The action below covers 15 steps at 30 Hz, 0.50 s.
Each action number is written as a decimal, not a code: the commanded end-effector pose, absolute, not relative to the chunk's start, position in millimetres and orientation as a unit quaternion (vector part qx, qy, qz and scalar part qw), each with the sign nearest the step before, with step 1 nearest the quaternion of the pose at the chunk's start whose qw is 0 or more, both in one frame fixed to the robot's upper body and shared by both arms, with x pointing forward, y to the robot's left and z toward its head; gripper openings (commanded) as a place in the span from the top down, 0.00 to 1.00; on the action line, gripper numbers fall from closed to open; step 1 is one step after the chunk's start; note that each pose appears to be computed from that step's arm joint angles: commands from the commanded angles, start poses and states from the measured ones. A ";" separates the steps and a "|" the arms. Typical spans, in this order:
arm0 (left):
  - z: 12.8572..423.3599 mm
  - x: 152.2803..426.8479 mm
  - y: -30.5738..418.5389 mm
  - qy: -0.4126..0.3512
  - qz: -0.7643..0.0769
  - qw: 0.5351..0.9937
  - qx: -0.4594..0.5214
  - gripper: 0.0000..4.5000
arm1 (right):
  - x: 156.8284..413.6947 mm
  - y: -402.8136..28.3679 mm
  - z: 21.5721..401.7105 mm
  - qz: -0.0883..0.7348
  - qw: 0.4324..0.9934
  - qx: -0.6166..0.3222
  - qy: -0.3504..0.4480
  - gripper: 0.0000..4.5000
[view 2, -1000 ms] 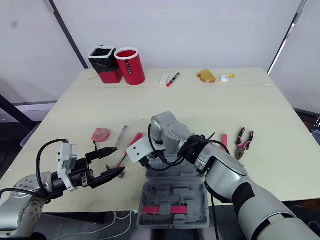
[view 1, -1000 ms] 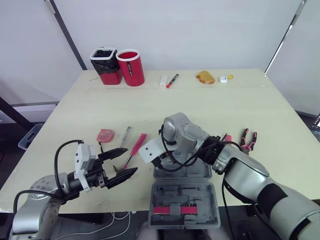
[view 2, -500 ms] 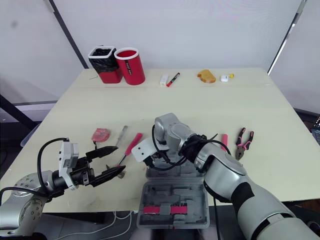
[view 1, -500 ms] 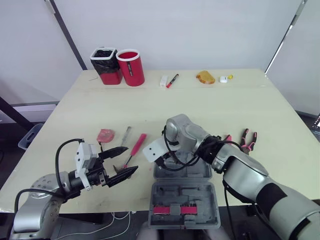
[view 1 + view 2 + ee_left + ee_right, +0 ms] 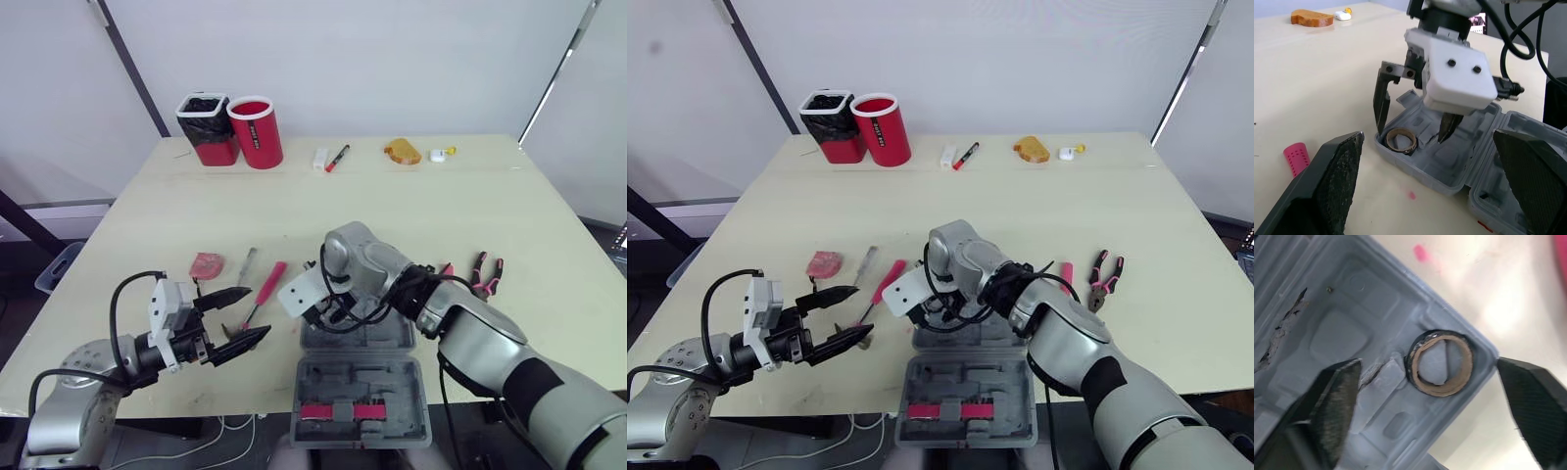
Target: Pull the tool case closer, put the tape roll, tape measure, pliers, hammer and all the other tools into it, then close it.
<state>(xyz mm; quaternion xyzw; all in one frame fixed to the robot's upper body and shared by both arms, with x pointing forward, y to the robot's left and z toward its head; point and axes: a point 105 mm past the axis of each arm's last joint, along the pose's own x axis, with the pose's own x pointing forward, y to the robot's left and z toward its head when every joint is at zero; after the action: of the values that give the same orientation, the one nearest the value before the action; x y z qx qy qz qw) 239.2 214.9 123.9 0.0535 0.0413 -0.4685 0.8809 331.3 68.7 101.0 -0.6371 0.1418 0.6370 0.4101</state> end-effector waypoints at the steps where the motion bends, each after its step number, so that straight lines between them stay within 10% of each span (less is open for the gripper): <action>1: 128.1 238.3 214.2 0.031 -0.475 0.877 0.062 0.00 | 326.3 75.7 120.8 0.651 0.446 -0.604 0.111 0.02; 8: 129.6 241.2 220.5 0.032 -0.475 0.877 0.065 0.00 | 326.6 63.6 135.6 0.665 0.571 -0.476 0.075 0.02; 12: 128.3 244.2 224.2 0.036 -0.477 0.876 0.066 0.00 | 326.5 60.9 137.4 0.656 0.626 -0.417 0.065 0.33; 15: 127.2 247.4 225.7 0.040 -0.482 0.872 0.068 0.00 | 328.3 60.1 138.4 0.638 0.686 -0.346 0.057 0.35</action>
<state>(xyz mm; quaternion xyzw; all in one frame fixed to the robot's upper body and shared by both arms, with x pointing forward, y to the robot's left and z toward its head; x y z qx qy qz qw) 247.3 224.7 123.2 0.0536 0.0436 -0.4759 0.8768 329.3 54.5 122.8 -0.3774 0.0870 0.6451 0.6587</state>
